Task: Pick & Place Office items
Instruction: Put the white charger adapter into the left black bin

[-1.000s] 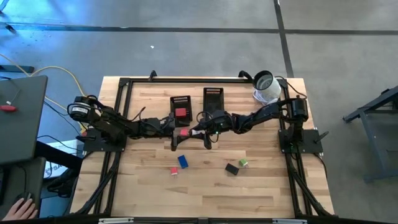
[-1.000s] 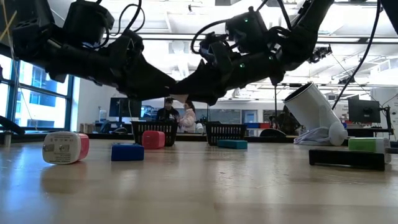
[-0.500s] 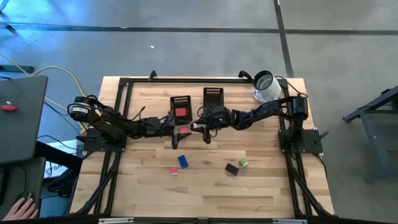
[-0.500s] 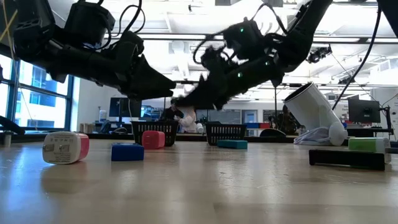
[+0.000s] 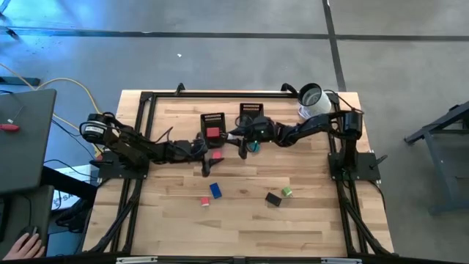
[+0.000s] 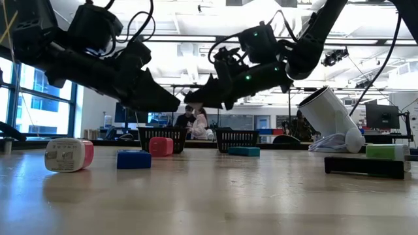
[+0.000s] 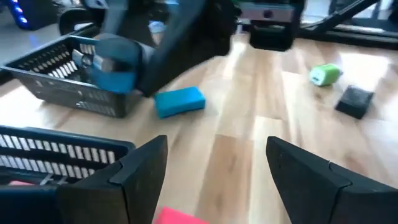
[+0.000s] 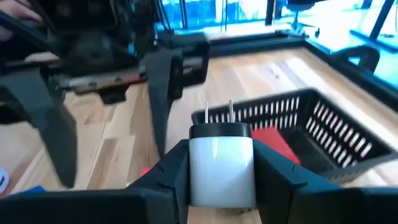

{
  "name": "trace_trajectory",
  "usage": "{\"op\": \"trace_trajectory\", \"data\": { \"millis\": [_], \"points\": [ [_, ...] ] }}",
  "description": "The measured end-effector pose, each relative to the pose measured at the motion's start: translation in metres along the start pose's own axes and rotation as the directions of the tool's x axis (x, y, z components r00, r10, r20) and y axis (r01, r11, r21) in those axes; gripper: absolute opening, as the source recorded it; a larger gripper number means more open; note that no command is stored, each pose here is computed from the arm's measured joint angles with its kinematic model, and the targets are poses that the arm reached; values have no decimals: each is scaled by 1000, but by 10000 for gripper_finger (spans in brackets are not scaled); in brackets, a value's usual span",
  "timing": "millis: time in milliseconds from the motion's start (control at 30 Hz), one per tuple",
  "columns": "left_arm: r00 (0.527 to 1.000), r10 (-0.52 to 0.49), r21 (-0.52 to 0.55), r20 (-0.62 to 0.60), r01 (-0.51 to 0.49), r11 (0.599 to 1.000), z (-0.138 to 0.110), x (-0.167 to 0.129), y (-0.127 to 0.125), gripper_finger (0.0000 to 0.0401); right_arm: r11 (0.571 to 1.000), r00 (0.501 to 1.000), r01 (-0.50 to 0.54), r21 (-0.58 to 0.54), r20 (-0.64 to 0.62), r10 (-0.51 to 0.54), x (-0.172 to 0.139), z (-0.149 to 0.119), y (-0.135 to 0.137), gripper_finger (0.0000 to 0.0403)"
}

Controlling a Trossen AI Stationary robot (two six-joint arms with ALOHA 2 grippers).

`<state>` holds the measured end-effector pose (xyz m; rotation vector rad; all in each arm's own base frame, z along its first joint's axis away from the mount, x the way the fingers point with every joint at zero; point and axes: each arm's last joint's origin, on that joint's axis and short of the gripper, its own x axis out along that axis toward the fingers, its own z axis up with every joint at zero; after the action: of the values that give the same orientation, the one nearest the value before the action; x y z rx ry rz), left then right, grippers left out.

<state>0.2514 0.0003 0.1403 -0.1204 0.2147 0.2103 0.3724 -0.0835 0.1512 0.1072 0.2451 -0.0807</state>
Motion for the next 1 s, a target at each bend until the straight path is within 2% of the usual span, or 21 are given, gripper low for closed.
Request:
{"op": "trace_trajectory", "data": {
  "millis": [133, 267, 400, 500, 767, 1000],
  "points": [
    [997, -76, -34, 7, 76, 997, 1, -1, -6, 263, 1000, 999, -21, 9, 30, 21, 2, 6, -2, 117],
    [990, -138, -38, 28, 139, 990, 3, -3, -13, 263, 999, 998, -47, 14, 54, 46, 18, 18, -5, 117],
    [987, -160, -42, 27, 161, 986, 2, -4, -19, 263, 999, 999, -39, 18, 2, 39, 35, 18, -8, 117],
    [983, -181, -48, 20, 182, 982, 1, -6, -25, 263, 1000, 999, 11, 14, -32, -11, 38, 18, -12, 117],
    [972, -231, -42, 37, 232, 972, 1, -10, -36, 263, 996, 996, 82, 28, -20, -82, 41, 29, -20, 117],
    [970, -240, -39, 47, 242, 970, 2, -10, -38, 263, 996, 996, 89, 30, -5, -89, 43, 36, -23, 117]
  ]
}}
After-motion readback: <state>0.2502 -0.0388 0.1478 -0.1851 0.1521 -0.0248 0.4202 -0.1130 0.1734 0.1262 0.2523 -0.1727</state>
